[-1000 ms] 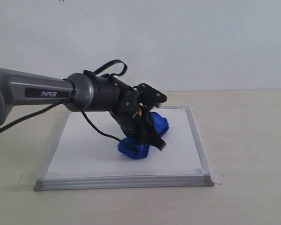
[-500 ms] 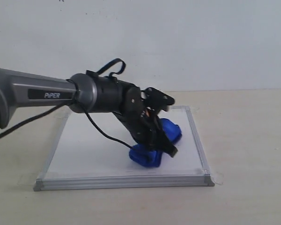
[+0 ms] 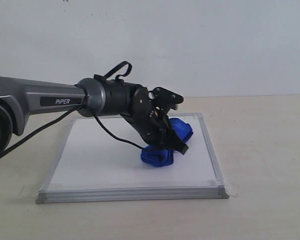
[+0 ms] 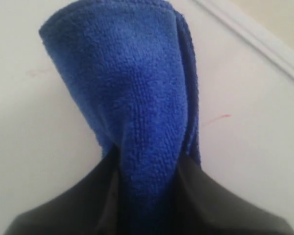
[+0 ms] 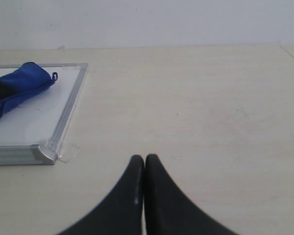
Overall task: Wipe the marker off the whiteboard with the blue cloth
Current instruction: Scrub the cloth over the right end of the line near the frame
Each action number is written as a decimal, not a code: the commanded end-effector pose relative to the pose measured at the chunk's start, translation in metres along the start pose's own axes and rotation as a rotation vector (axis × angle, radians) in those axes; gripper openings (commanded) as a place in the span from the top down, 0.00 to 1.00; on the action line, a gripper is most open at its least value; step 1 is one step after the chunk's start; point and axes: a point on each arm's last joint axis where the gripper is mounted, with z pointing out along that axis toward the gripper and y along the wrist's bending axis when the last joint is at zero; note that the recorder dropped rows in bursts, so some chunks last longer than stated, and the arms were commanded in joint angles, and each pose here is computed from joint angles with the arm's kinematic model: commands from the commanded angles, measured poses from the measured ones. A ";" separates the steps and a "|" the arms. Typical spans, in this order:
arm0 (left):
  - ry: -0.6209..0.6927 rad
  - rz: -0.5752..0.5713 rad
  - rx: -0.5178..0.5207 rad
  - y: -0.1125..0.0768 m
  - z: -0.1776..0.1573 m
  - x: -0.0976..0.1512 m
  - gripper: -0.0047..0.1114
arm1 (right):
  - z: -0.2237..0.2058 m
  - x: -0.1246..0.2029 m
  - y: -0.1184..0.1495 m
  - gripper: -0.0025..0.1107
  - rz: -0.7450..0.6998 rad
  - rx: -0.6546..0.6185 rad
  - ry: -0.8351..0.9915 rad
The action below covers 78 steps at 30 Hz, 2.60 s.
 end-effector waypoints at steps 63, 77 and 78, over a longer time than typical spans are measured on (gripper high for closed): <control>0.185 0.001 -0.039 -0.013 0.013 0.013 0.93 | 0.000 0.001 -0.001 0.98 0.001 0.010 -0.002; 0.021 0.126 0.067 -0.055 0.010 -0.009 0.93 | 0.000 0.001 -0.001 0.98 0.001 0.010 -0.002; 0.033 0.084 0.028 -0.040 0.010 -0.008 0.93 | 0.000 0.001 -0.001 0.98 0.001 0.010 -0.002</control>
